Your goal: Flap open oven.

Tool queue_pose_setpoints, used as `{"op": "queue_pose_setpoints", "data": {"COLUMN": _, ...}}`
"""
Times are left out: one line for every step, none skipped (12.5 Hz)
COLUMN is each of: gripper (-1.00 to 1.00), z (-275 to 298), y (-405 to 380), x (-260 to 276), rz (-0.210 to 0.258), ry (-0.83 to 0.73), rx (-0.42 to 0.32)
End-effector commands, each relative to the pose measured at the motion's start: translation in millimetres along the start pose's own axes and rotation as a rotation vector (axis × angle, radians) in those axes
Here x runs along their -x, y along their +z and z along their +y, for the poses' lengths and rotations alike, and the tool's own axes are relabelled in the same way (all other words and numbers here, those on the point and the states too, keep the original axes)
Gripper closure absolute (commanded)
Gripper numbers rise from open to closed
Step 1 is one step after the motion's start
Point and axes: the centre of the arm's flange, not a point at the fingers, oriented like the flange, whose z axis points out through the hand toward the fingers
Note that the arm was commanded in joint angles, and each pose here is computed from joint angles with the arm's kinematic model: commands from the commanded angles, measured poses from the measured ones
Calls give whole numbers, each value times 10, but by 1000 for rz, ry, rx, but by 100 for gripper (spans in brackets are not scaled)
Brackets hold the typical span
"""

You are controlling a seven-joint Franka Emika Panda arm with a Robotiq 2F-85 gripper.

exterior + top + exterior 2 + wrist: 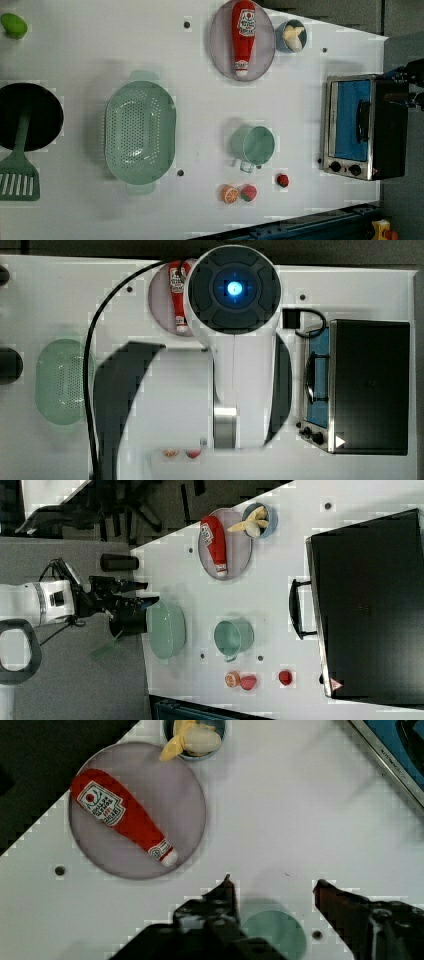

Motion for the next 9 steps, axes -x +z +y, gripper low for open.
{"op": "queue_pose_setpoints", "data": {"gripper": -58, "z": 1182, "y": -585, "x": 746, "rz": -34, "ry": 160, "rx": -10}}
{"op": "queue_pose_setpoints", "data": {"gripper": -80, "z": 1183, "y": -584, "x": 745, "rz": -34, "ry": 160, "rx": -10}}
{"op": "queue_pose_setpoints", "data": {"gripper": -99, "z": 1183, "y": -584, "x": 745, "rz": -34, "ry": 160, "rx": -10}}
{"op": "queue_pose_setpoints", "data": {"gripper": -100, "z": 1183, "y": -583, "x": 745, "rz": -34, "ry": 160, "rx": -10}}
{"op": "queue_pose_setpoints", "data": {"gripper": -100, "z": 1184, "y": -583, "x": 745, "rz": -34, "ry": 160, "rx": -10}}
{"op": "queue_pose_setpoints", "data": {"gripper": -90, "z": 1185, "y": -582, "x": 743, "rz": -35, "ry": 160, "rx": -10}}
{"op": "queue_pose_setpoints", "data": {"gripper": -65, "z": 1188, "y": -580, "x": 742, "rz": -35, "ry": 161, "rx": -10}}
{"op": "queue_pose_setpoints", "data": {"gripper": -38, "z": 1188, "y": -577, "x": 741, "rz": -36, "ry": 161, "rx": -9}}
{"op": "queue_pose_setpoints", "data": {"gripper": -14, "z": 1186, "y": -568, "x": 730, "rz": -35, "ry": 162, "rx": -10}}
